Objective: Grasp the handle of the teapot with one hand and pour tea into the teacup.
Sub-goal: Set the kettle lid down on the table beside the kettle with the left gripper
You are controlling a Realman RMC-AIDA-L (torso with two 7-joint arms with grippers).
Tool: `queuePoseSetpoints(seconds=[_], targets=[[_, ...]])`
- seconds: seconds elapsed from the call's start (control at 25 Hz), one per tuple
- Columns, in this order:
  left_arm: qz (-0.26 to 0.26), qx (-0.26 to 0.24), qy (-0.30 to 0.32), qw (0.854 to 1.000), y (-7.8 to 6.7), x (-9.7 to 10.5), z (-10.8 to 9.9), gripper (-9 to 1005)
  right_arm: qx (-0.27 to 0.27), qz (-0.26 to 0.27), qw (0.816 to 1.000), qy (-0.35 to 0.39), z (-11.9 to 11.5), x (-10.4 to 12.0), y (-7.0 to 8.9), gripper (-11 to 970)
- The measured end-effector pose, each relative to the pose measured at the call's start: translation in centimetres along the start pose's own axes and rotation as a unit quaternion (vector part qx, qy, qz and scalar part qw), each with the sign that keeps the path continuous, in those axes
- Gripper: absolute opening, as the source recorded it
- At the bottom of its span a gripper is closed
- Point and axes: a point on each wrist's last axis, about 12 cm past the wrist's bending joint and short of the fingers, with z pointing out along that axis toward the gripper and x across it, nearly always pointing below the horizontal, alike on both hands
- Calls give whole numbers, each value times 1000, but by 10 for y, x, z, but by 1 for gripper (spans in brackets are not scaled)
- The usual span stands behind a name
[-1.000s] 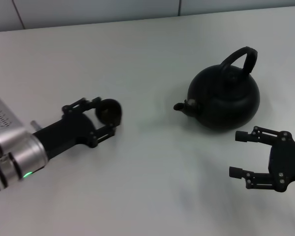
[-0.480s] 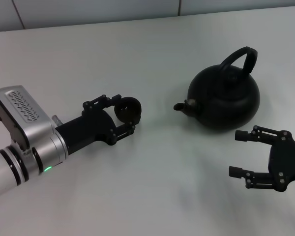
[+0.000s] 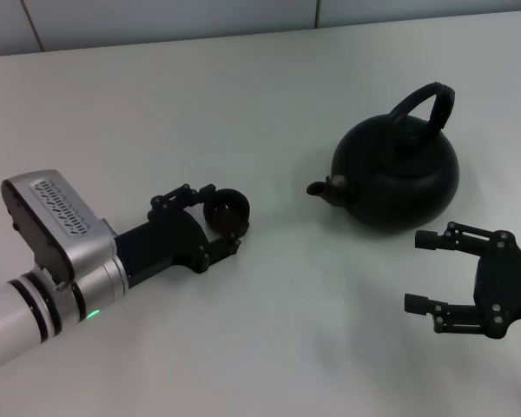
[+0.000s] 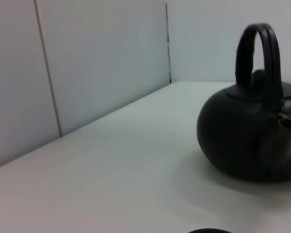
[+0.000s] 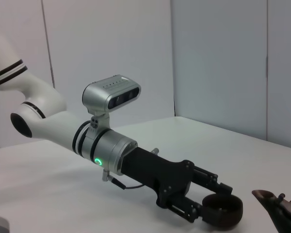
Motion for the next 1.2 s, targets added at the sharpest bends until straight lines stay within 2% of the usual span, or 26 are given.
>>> queuePoseSetpoints(seconds=[0.44,0.68,1.04,1.2], targets=[[-2,8,5,1000,-7,-1,6,758,0,-5,1000,0,-1,0,1,809],[-22,-8,6,1000,-7,0,7,768,0,-6,1000,0,-1,1,1,810],[-25,-7,6,1000,-9,1,7,792,-1,-6,1000,-1,0,0,1,809],[-29,-9,-19,999,-9,-1,2,807,-1,-7,1000,-1,0,0,0,809]])
